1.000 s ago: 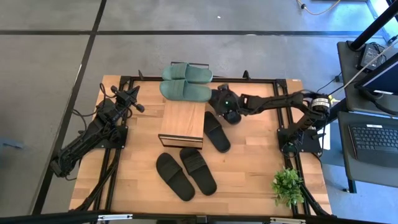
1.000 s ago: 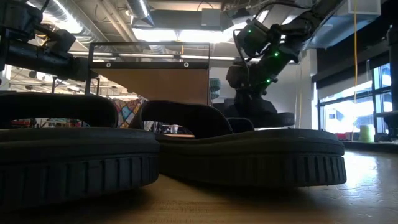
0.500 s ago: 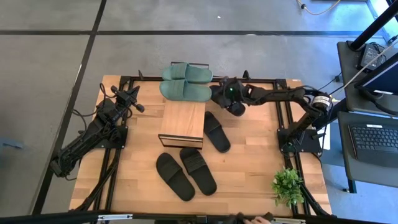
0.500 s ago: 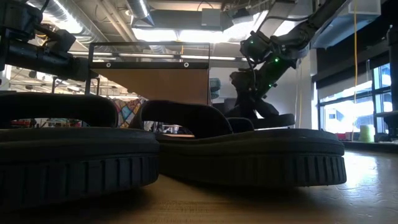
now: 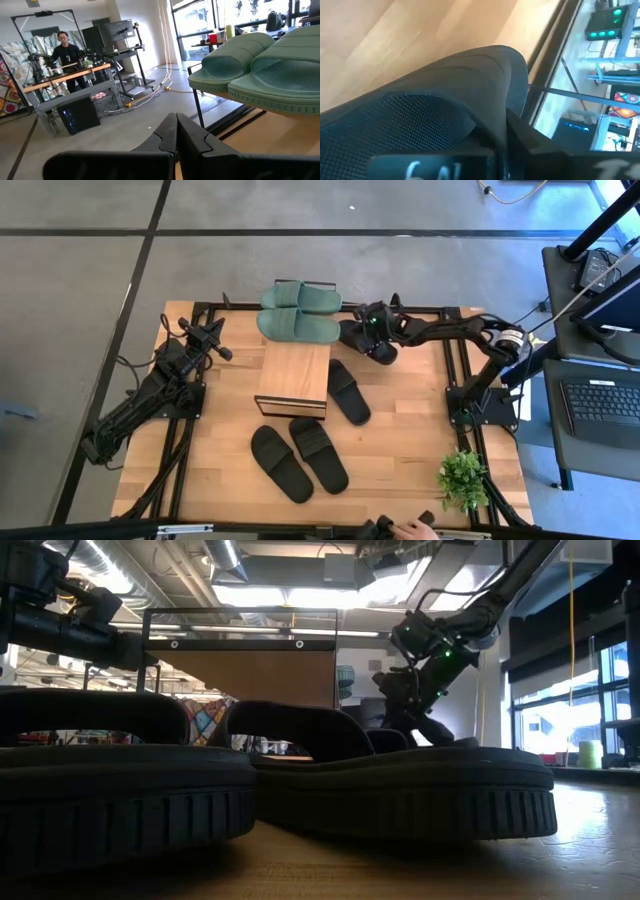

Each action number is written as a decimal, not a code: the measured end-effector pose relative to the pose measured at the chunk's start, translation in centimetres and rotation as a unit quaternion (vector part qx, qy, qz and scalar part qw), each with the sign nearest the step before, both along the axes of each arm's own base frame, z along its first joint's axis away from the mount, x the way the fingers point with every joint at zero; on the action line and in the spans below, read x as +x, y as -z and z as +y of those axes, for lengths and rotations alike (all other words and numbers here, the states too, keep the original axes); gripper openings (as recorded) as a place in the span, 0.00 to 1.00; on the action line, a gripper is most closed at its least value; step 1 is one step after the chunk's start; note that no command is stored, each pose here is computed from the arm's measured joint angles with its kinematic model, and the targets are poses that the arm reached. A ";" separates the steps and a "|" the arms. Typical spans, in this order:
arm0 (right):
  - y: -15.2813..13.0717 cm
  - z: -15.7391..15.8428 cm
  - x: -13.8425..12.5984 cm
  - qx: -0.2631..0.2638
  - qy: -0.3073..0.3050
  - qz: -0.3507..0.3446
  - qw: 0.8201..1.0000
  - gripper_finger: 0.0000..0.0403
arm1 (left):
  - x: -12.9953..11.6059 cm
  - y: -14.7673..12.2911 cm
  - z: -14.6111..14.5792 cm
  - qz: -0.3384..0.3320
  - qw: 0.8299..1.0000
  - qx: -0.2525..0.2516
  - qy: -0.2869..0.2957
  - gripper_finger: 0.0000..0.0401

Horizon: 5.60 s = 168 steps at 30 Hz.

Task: Pick and place slides into the shelf
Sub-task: Put the black slide under the shelf

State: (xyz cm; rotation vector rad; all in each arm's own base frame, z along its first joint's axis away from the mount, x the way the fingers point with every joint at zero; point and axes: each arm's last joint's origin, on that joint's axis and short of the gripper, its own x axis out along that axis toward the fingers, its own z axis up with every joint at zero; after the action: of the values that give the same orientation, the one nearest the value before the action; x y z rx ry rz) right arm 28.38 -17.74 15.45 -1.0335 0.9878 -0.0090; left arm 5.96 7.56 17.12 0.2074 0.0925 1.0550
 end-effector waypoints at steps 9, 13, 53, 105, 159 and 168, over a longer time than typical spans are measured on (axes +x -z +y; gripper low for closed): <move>1.8 -0.5 1.0 -0.027 -0.033 -0.001 0.999 0.04 | 0.0 0.0 0.0 0.000 1.000 0.000 0.000 0.00; 2.3 -0.5 1.1 -0.024 -0.035 0.003 0.999 0.04 | 0.0 0.0 0.0 0.000 1.000 0.000 0.000 0.00; 1.9 0.5 1.2 -0.001 0.077 -0.010 0.997 0.45 | 0.0 0.0 0.0 -0.002 1.000 -0.001 0.000 0.00; -2.2 8.8 -5.5 0.398 0.546 0.035 0.736 0.46 | 0.0 0.0 0.0 -0.002 1.000 -0.002 0.000 0.00; 2.2 1.1 -1.0 0.403 0.363 -0.115 0.832 0.46 | 0.0 0.0 0.0 -0.004 1.000 -0.002 0.000 0.00; 1.9 1.0 -0.5 0.406 0.342 -0.140 0.836 0.46 | 0.0 0.0 0.0 -0.004 1.000 -0.002 0.000 0.00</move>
State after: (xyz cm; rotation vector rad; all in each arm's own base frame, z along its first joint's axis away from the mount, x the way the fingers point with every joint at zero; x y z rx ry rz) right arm 27.90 -16.76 13.57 0.1382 0.9076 -0.2996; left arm 5.96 7.55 17.13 0.1994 0.0882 1.0552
